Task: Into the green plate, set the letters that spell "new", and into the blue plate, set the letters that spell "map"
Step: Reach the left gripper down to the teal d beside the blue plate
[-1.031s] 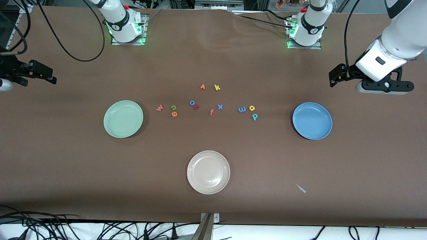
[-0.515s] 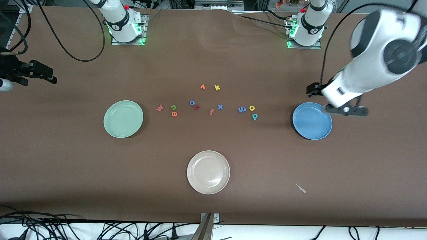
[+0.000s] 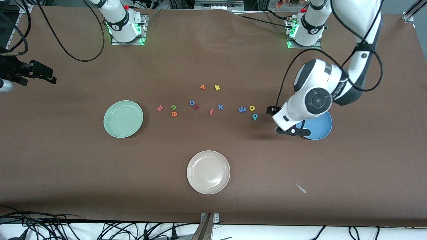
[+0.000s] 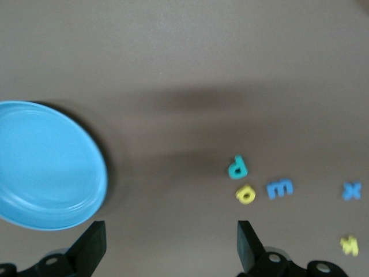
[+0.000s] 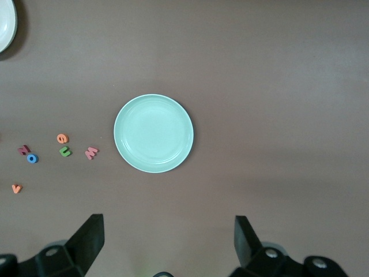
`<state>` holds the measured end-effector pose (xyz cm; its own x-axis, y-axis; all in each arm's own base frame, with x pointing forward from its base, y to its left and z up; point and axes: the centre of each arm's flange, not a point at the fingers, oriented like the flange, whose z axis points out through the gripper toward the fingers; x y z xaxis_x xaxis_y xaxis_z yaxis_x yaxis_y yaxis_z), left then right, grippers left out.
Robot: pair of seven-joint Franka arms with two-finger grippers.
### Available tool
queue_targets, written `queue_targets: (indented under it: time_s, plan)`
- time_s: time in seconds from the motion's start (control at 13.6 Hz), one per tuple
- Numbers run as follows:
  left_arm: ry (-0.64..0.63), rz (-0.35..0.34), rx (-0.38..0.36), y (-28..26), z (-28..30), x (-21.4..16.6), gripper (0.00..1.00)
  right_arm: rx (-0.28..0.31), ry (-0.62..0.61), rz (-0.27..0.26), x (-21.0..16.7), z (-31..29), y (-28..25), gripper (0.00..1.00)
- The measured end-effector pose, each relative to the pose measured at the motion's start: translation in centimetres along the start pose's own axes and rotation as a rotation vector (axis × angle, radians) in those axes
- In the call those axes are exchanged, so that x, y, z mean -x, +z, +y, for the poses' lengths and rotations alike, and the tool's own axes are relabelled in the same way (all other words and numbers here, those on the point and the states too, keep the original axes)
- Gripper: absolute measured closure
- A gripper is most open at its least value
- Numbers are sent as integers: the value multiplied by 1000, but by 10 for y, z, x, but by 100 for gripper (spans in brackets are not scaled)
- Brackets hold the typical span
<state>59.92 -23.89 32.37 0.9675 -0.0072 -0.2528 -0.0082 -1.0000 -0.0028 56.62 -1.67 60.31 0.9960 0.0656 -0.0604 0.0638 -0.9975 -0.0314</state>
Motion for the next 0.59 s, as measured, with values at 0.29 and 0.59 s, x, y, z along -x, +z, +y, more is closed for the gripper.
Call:
queue_targets:
  time_s: [0.29, 0.59]
  plan:
    - [-174, 16, 7, 72, 31, 3, 0, 0, 1, -5, 0, 0, 2, 0]
    - [-256, 71, 33, 106, 53, 17, 0, -1, 1, -11, 0, 0, 5, 0]
